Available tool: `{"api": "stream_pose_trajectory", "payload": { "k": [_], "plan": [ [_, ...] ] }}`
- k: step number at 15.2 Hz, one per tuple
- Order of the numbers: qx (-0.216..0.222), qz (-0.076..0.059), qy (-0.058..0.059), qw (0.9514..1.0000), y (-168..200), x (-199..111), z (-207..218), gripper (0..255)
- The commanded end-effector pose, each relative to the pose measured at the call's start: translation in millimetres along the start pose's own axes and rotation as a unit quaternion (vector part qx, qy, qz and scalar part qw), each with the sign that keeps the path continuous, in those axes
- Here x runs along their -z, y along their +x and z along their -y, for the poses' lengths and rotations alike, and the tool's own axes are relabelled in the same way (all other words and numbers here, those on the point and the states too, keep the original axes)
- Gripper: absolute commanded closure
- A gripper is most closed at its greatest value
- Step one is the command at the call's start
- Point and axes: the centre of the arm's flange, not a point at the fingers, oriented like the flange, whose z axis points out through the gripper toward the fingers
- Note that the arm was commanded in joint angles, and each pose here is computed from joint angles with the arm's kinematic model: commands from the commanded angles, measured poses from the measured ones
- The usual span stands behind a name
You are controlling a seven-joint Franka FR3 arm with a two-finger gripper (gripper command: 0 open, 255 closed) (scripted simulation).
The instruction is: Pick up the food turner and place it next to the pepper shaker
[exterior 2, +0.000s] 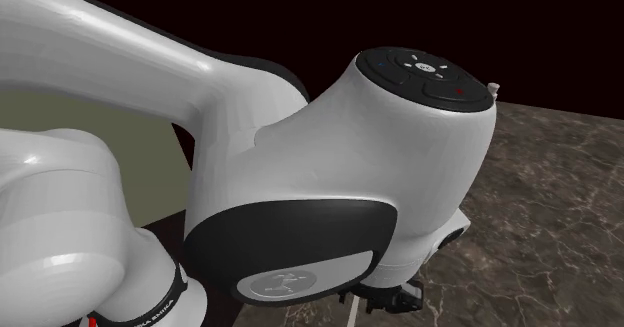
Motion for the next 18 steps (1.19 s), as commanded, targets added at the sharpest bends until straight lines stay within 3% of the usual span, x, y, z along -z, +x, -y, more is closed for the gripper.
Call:
{"api": "stream_pose_trajectory", "payload": {
  "k": [1, 8, 18],
  "plan": [
    [0.0, 0.0, 0.0, 1.0, 0, 0, 0, 255],
    [0.0, 0.0, 0.0, 1.0, 0, 0, 0, 255],
    [0.0, 0.0, 0.0, 1.0, 3, 53, 0, 255]
  ]
}}
